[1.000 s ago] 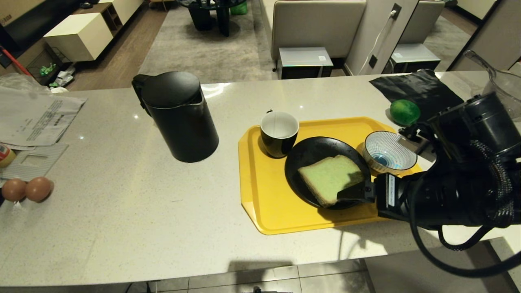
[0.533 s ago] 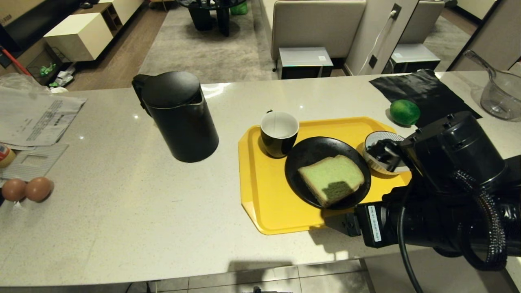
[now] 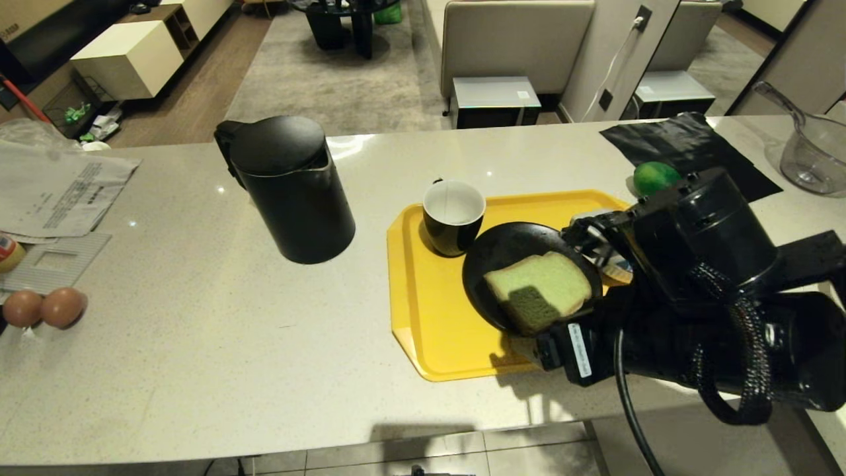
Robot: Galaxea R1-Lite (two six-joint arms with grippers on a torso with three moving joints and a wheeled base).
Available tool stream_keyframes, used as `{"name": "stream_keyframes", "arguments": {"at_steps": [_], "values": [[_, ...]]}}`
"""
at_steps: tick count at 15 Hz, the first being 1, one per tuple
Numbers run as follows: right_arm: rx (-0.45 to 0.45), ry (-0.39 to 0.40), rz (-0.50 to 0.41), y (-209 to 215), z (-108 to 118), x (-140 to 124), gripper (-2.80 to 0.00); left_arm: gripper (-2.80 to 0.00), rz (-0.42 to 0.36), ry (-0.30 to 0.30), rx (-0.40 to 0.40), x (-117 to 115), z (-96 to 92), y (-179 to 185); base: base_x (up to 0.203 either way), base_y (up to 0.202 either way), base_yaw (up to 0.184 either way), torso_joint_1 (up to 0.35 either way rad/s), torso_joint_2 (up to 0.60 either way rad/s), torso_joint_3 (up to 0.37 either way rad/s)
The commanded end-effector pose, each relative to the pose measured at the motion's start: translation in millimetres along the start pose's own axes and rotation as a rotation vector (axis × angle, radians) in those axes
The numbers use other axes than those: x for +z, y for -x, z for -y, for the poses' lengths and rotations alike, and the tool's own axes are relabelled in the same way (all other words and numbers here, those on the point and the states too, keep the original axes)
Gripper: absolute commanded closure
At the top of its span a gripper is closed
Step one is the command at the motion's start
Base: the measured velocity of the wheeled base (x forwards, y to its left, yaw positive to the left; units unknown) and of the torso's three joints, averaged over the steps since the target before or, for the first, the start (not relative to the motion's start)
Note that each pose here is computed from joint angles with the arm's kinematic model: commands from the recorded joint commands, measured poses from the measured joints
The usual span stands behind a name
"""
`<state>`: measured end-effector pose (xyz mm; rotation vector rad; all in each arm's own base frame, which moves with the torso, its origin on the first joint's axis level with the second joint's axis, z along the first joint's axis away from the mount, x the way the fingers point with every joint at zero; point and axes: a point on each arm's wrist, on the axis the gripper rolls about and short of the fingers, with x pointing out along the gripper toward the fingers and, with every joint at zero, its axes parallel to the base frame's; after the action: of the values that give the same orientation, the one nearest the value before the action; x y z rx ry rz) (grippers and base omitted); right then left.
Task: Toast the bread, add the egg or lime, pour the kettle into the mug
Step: Pick up the bread slice
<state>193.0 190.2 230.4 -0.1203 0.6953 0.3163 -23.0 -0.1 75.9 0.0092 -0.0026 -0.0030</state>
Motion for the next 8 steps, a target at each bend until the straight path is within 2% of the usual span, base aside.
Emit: {"name": "stream_keyframes", "arguments": {"at_steps": [1,3,5,8], "values": [[-0.022,0.007,-0.042,-16.3,-9.8,9.7,-2.8,0.0,-0.001,0.0,0.0,0.0,0.0,-0.1,0.0,0.0,0.0,0.0,0.0,0.0],[-0.035,0.011,-0.048,-22.8,-14.6,14.2,-2.8,0.0,0.0,0.0,0.0,0.1,0.0,-0.1,0.0,0.0,0.0,0.0,0.0,0.0],[-0.104,0.059,-0.055,-33.8,-19.2,10.8,-2.8,0.0,-0.001,0.0,0.0,0.0,0.0,-0.1,0.0,0.0,0.0,0.0,0.0,0.0],[-0.13,0.122,-0.057,-41.0,-21.8,10.6,-2.8,0.0,0.0,0.0,0.0,0.1,0.0,-0.1,0.0,0.0,0.0,0.0,0.0,0.0]]}}
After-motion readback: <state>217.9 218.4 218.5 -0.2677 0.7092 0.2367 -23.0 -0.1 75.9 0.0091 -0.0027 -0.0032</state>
